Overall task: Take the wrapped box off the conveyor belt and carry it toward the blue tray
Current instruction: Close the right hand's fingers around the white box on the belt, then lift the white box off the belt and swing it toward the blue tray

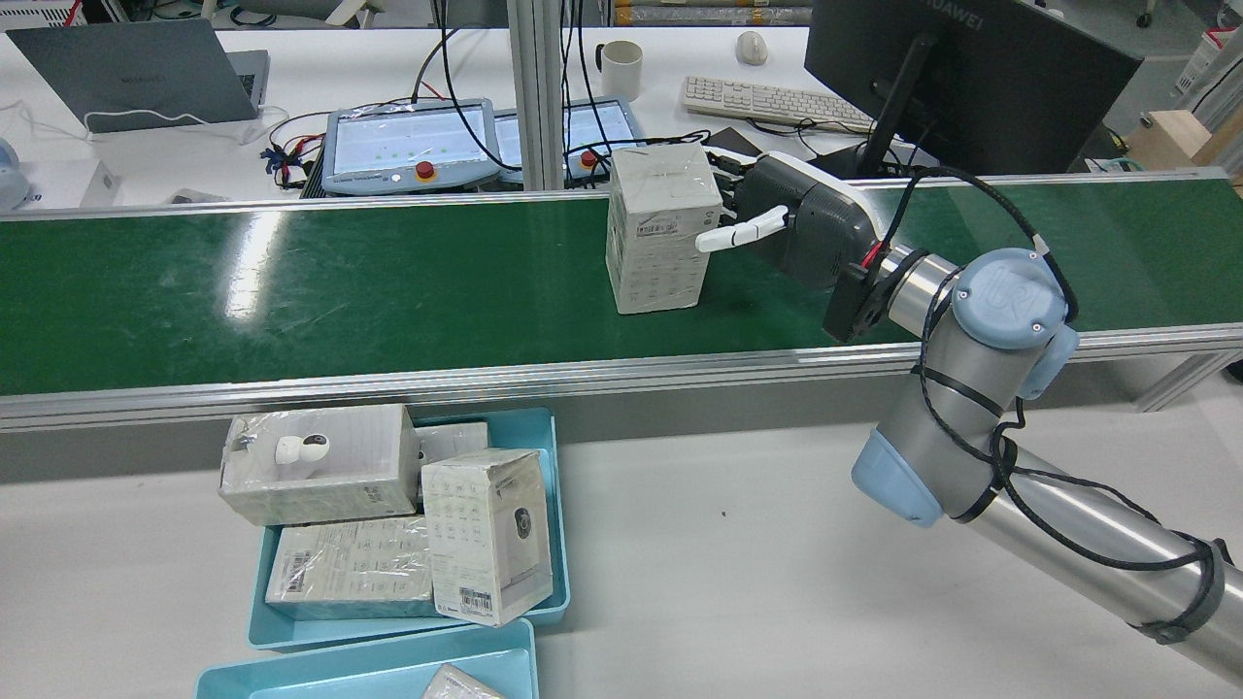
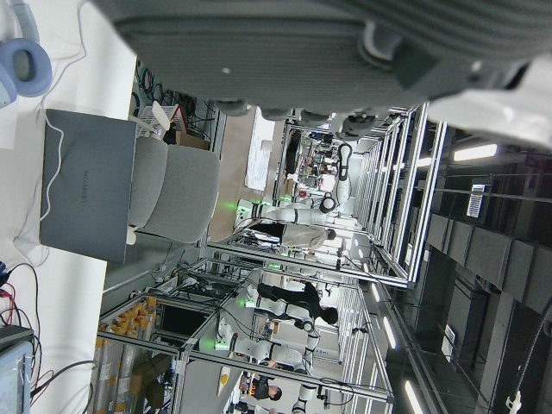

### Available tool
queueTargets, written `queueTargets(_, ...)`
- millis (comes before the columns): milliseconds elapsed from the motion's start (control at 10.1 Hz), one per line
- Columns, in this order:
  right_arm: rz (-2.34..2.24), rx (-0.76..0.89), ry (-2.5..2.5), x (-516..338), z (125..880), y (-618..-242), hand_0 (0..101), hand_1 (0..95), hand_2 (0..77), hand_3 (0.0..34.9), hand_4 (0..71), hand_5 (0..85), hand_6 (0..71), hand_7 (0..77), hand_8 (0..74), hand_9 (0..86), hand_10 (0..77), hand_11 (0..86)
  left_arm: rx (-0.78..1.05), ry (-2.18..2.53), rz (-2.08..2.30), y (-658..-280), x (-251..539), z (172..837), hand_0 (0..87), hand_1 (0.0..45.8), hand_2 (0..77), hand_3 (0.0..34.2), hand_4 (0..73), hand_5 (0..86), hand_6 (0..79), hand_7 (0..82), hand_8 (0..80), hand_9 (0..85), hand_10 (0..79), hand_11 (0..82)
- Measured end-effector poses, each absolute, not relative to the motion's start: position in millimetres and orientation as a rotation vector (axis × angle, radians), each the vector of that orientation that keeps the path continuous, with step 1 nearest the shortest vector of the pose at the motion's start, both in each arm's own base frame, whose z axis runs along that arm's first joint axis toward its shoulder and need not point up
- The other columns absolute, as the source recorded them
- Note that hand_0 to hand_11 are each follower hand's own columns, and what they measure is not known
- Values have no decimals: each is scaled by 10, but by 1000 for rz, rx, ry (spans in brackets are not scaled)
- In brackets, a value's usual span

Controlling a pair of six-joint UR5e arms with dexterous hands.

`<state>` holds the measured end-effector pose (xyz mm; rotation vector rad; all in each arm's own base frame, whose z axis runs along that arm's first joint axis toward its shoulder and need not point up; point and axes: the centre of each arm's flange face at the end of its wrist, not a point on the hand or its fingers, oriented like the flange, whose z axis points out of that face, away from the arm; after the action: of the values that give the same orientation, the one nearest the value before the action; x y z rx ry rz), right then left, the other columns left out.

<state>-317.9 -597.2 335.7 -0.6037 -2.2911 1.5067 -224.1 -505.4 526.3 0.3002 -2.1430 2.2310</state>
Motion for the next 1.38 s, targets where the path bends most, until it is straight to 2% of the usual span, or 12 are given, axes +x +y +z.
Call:
queueTargets(99, 1513, -600, -2298, -3213, 3317, -5984, 515, 207, 229, 102, 142, 218, 76, 235, 0, 27, 0, 16, 300, -2143, 2231, -5055, -2241, 5263, 0, 0, 11, 0, 0, 5, 0, 5, 5, 0, 5, 0)
queueTargets(198, 1531, -589, -2302, -3223, 3290, -5996, 556, 229, 251, 63, 245, 316, 164, 349, 0, 191, 38, 16, 300, -2143, 2231, -5055, -2241, 5263, 0, 0, 5, 0, 0, 5, 0, 5, 5, 0, 5, 0)
queueTargets(296, 1553, -577, -2298, -3222, 3258, -6003, 556, 229, 251, 63, 245, 316, 164, 349, 0, 191, 38, 16, 300, -2143, 2231, -5055, -2241, 5263, 0, 0, 5, 0, 0, 11, 0, 5, 5, 0, 5, 0)
queueTargets(395, 1567, -569, -2293, -3216, 3219, -6002, 569, 202, 273, 31, 284, 338, 207, 371, 0, 305, 125, 164, 300, -2143, 2231, -5054, -2241, 5263, 0, 0, 5, 0, 0, 11, 0, 5, 5, 0, 0, 5)
queueTargets(494, 1571, -566, -2296, -3193, 3164, -5991, 583, 180, 295, 29, 322, 344, 229, 382, 0, 409, 175, 240, 300, -2143, 2231, -5055, -2241, 5263, 0, 0, 5, 0, 0, 11, 0, 5, 5, 0, 0, 5)
queueTargets(593, 1561, -568, -2312, -3136, 3060, -5958, 541, 76, 327, 27, 376, 365, 278, 431, 76, 480, 262, 322, 300, -2143, 2231, -5055, -2241, 5263, 0, 0, 11, 0, 0, 11, 0, 5, 5, 0, 5, 5)
queueTargets(691, 1542, -574, -2337, -3039, 2873, -5867, 541, 76, 327, 27, 376, 365, 278, 431, 76, 480, 262, 322, 300, -2143, 2231, -5055, -2241, 5263, 0, 0, 11, 0, 0, 11, 0, 5, 5, 0, 5, 5)
queueTargets(790, 1523, -584, -2357, -2952, 2690, -5751, 493, 16, 355, 23, 398, 387, 333, 496, 338, 676, 420, 447, 300, -2143, 2231, -5054, -2241, 5263, 0, 0, 11, 0, 0, 11, 0, 5, 5, 0, 0, 0)
queueTargets(889, 1503, -600, -2368, -2921, 2541, -5619, 478, 16, 355, 22, 404, 393, 349, 529, 404, 704, 464, 496, 300, -2143, 2231, -5055, -2241, 5263, 0, 0, 11, 0, 0, 11, 0, 5, 5, 0, 0, 0)
queueTargets(1185, 1437, -650, -2357, -3382, 2282, -5165, 461, 16, 355, 20, 404, 409, 360, 573, 469, 687, 507, 551, 300, -2143, 2231, -5055, -2241, 5263, 0, 0, 11, 0, 0, 11, 0, 5, 5, 0, 0, 0)
queueTargets(1284, 1424, -659, -2354, -3671, 2205, -4975, 459, 16, 355, 18, 404, 431, 371, 627, 518, 682, 545, 605, 300, -2143, 2231, -5054, -2241, 5263, 0, 0, 5, 0, 0, 11, 0, 5, 5, 0, 0, 0)
queueTargets(1383, 1403, -662, -2357, -4001, 2069, -4741, 465, 0, 415, 0, 398, 453, 398, 704, 660, 764, 714, 791, 300, -2143, 2231, -5055, -2241, 5263, 0, 0, 5, 0, 0, 11, 0, 5, 5, 0, 5, 0)
